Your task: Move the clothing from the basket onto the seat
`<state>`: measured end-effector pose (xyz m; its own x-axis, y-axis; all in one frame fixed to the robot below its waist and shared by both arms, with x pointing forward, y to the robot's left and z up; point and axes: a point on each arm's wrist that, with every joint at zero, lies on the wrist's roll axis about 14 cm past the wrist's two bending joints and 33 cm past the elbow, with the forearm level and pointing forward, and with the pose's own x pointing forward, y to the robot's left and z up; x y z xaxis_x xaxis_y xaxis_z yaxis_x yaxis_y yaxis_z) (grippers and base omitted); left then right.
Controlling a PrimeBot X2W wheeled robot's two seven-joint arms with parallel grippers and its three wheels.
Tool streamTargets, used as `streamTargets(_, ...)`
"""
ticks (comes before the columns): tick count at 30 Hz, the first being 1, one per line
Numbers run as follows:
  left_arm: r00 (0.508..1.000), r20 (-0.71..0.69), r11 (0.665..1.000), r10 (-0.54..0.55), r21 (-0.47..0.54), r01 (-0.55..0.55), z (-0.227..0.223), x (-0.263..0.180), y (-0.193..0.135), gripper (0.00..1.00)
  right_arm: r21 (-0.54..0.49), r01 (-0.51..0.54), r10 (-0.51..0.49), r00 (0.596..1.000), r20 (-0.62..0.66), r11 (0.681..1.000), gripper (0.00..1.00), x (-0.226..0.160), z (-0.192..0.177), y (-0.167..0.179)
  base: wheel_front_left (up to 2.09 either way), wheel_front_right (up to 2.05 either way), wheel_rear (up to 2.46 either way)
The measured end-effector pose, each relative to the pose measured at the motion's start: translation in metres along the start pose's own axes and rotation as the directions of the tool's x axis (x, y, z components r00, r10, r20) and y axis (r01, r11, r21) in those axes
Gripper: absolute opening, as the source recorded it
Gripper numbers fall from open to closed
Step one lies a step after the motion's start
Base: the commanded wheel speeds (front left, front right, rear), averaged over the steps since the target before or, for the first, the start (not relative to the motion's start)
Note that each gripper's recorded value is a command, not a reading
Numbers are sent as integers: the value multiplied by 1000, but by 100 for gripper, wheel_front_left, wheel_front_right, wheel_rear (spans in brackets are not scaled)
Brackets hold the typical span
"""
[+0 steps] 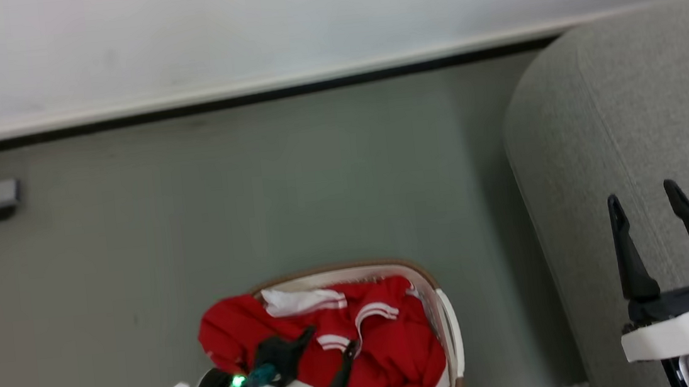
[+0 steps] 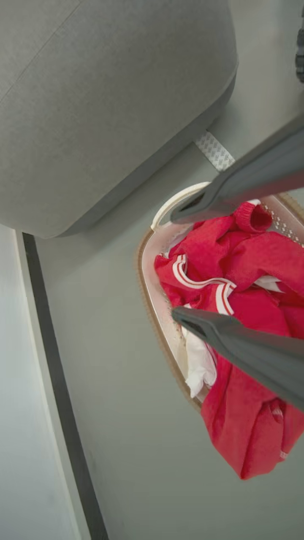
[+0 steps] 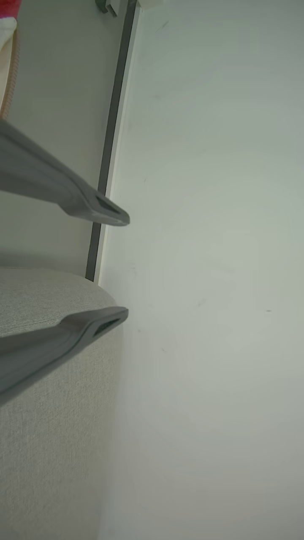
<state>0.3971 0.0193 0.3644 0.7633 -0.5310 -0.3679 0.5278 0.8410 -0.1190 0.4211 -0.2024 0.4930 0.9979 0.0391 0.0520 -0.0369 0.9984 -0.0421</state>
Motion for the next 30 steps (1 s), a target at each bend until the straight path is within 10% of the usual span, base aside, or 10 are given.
streamTargets(13, 859, -437, 959, -265, -26, 283, -125, 44, -34, 100, 0, 58, -58, 994, -94, 998, 100, 36, -52, -19, 0, 0, 0)
streamTargets(30, 661, -651, 921, -373, -169, 352, -230, 68, -35, 100, -23, 126, -127, 958, -257, 992, 100, 39, -132, -45, 0, 0, 0)
